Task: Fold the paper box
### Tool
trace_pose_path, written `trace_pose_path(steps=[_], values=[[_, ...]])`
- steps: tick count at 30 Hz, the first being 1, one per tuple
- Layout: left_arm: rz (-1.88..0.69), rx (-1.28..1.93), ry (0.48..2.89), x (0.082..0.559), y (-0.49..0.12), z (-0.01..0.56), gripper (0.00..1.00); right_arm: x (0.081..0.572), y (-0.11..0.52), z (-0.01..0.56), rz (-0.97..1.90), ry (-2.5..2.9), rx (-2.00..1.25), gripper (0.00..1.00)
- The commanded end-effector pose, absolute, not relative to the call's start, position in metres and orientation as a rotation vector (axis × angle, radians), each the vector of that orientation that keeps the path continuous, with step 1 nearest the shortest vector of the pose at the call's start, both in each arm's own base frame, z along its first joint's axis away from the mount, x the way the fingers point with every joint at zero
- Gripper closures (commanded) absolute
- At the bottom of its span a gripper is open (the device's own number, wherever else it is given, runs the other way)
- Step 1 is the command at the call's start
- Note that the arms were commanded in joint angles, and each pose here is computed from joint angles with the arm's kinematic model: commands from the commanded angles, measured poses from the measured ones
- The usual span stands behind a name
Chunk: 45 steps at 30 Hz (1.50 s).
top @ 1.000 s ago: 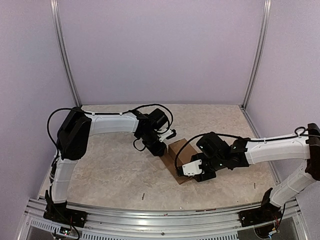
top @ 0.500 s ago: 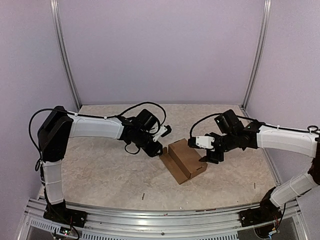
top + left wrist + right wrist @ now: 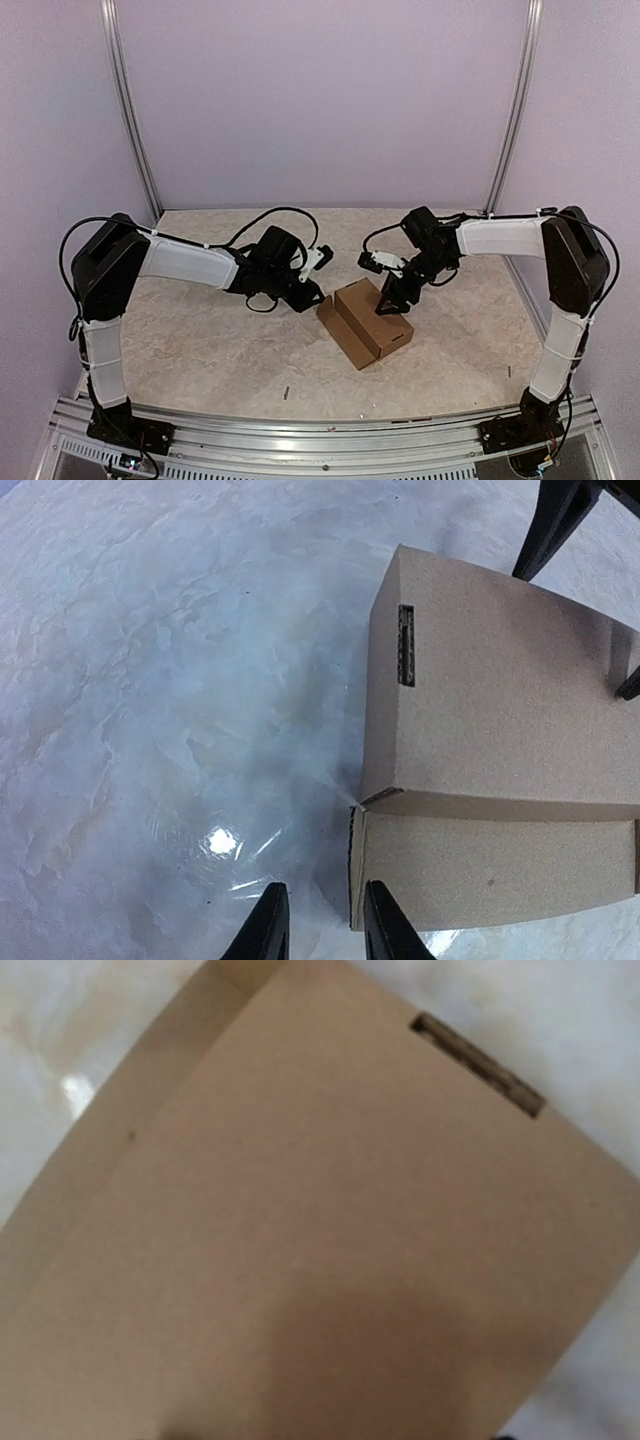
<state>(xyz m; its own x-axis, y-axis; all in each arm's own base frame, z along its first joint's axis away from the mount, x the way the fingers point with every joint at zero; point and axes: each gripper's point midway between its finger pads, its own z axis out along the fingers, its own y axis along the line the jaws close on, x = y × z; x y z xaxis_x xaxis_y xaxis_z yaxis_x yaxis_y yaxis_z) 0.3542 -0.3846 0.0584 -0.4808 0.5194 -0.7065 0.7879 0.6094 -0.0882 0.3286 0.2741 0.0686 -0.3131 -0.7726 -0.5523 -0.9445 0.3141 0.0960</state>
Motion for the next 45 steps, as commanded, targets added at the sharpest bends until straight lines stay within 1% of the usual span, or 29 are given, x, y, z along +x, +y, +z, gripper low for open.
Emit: trace_pose_path(steps=[1, 8, 14, 17, 23, 26, 30, 39, 45], values=[[-0.624, 1.0, 2.145, 0.354, -0.387, 0.064, 0.76, 0.321, 0.282, 0.066, 0.719, 2.243, -1.511, 0.29], [-0.663, 0.996, 2.166, 0.346, -0.379, 0.051, 0.85, 0.324, 0.284, 0.056, 0.718, 2.233, -1.555, 0.32], [-0.679, 0.997, 2.147, 0.342, -0.377, 0.058, 0.96, 0.326, 0.291, 0.06, 0.748, 2.175, -1.589, 0.34], [-0.68, 0.994, 2.132, 0.34, -0.376, 0.062, 0.99, 0.33, 0.295, 0.062, 0.754, 2.165, -1.588, 0.34], [-0.624, 0.988, 2.131, 0.339, -0.375, 0.06, 1.0, 0.339, 0.295, 0.065, 0.713, 2.17, -1.6, 0.33], [-0.602, 0.994, 2.135, 0.336, -0.376, 0.059, 1.0, 0.35, 0.295, 0.088, 0.646, 2.129, -1.574, 0.32], [-0.547, 0.999, 2.153, 0.33, -0.376, 0.057, 1.0, 0.356, 0.302, 0.108, 0.598, 2.112, -1.53, 0.27], [-0.485, 0.951, 2.199, 0.321, -0.376, 0.049, 1.0, 0.355, 0.325, 0.077, 0.547, 2.201, -1.584, 0.26], [-0.465, 0.94, 2.22, 0.32, -0.373, 0.044, 1.0, 0.357, 0.325, 0.063, 0.51, 2.24, -1.58, 0.26]])
